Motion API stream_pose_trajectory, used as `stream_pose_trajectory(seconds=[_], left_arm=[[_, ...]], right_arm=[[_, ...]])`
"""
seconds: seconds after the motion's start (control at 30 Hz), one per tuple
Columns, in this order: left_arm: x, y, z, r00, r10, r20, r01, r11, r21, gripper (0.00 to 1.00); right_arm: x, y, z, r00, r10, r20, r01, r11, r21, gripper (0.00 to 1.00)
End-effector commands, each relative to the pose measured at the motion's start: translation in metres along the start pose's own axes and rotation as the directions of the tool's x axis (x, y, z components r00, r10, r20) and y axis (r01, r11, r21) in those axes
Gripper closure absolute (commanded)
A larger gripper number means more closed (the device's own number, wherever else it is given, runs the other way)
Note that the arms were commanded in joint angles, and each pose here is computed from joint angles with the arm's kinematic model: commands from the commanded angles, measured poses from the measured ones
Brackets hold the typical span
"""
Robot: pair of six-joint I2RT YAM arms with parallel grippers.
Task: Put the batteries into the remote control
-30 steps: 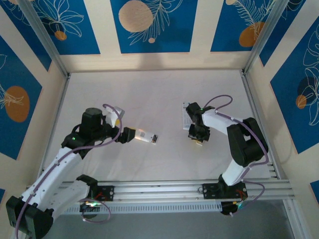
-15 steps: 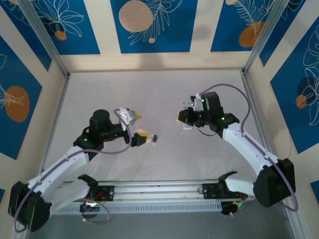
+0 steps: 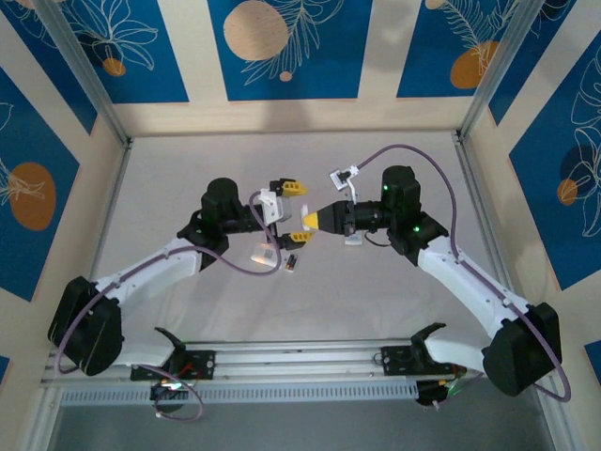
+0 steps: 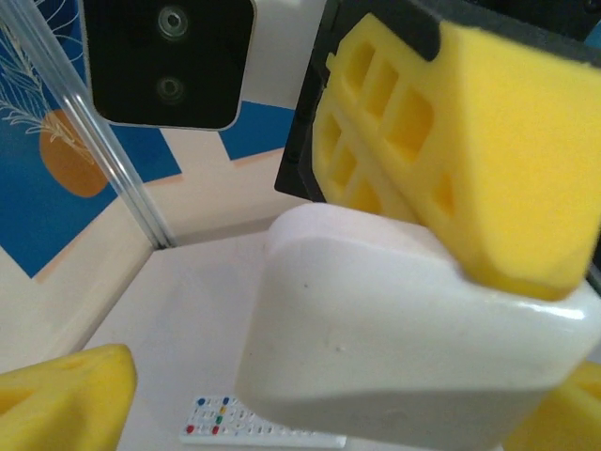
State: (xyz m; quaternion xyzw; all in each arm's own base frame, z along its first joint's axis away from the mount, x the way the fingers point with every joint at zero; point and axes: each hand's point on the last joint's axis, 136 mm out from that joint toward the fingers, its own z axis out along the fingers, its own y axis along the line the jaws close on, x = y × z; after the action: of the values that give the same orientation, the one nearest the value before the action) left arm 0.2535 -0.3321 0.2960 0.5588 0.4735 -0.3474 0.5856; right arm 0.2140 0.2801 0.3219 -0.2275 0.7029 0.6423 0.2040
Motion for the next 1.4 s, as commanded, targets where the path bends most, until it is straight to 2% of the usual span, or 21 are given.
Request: stream_pose_trajectory(seconds=[0.0,0.2,0.43,0.5,0.6,0.67,0.73,0.77,0.83,0.9,0.93,1.03,1.1,1.13,1.27,1.37], left_arm=[[-0.033,-0.002,0.004,0.988,0.119,0.101,-0.122,0.992,0.030,0.12],[-0.032,-0.014,0.001,0.988,0.124,0.091,-0.132,0.987,0.087,0.35],[-0.030,-0.024,-0.005,0.988,0.142,0.058,-0.148,0.982,0.116,0.49],[-0.028,-0.024,-0.006,0.989,0.145,0.040,-0.149,0.982,0.118,0.50],[-0.017,-0.025,-0.009,0.989,0.143,-0.028,-0.139,0.983,0.122,0.51],[-0.006,-0.025,-0.011,0.984,0.149,-0.096,-0.137,0.983,0.121,0.52],[0.015,-0.030,-0.017,0.966,0.158,-0.203,-0.130,0.981,0.144,0.54],[0.027,-0.033,-0.020,0.952,0.164,-0.257,-0.126,0.979,0.161,0.55],[0.057,-0.039,-0.026,0.903,0.174,-0.394,-0.102,0.975,0.199,0.56],[0.087,-0.049,-0.032,0.833,0.209,-0.513,-0.083,0.963,0.257,0.57],[0.106,-0.054,-0.036,0.779,0.249,-0.576,-0.083,0.951,0.299,0.57],[0.147,-0.070,-0.051,0.629,0.348,-0.695,-0.031,0.904,0.426,0.53],[0.165,-0.074,-0.056,0.565,0.374,-0.736,0.020,0.885,0.465,0.51],[0.170,-0.078,-0.055,0.548,0.382,-0.744,0.049,0.873,0.485,0.49],[0.187,-0.091,-0.038,0.555,0.397,-0.732,0.116,0.834,0.540,0.47],[0.211,-0.087,-0.035,0.495,0.431,-0.755,0.143,0.816,0.560,0.47]], right_arm=[[0.005,0.011,0.000,0.999,-0.016,-0.028,0.015,0.999,-0.048,1.00],[0.005,0.004,0.003,0.999,0.015,-0.039,-0.016,0.999,-0.030,1.00],[0.008,-0.006,0.006,0.997,0.053,-0.049,-0.053,0.999,-0.010,1.00],[0.008,-0.008,0.006,0.997,0.060,-0.047,-0.060,0.998,-0.002,0.95],[0.007,-0.012,-0.001,0.997,0.074,-0.029,-0.072,0.996,0.053,0.80],[0.002,-0.019,-0.016,0.996,0.080,0.030,-0.084,0.985,0.150,0.66],[-0.004,-0.039,-0.046,0.984,0.094,0.149,-0.138,0.936,0.322,0.57],[-0.004,-0.050,-0.061,0.973,0.104,0.206,-0.181,0.897,0.404,0.52],[0.003,-0.080,-0.102,0.938,0.113,0.328,-0.297,0.750,0.591,0.46],[0.017,-0.097,-0.125,0.918,0.140,0.370,-0.368,0.647,0.668,0.46],[0.022,-0.101,-0.129,0.913,0.157,0.376,-0.386,0.629,0.675,0.46],[0.035,-0.109,-0.125,0.905,0.203,0.374,-0.413,0.633,0.654,0.46],[0.040,-0.116,-0.125,0.897,0.220,0.383,-0.431,0.627,0.649,0.46],[0.042,-0.120,-0.125,0.892,0.229,0.390,-0.443,0.619,0.648,0.46],[0.046,-0.126,-0.124,0.884,0.253,0.394,-0.462,0.613,0.641,0.46],[0.048,-0.126,-0.125,0.882,0.261,0.393,-0.466,0.607,0.643,0.46]])
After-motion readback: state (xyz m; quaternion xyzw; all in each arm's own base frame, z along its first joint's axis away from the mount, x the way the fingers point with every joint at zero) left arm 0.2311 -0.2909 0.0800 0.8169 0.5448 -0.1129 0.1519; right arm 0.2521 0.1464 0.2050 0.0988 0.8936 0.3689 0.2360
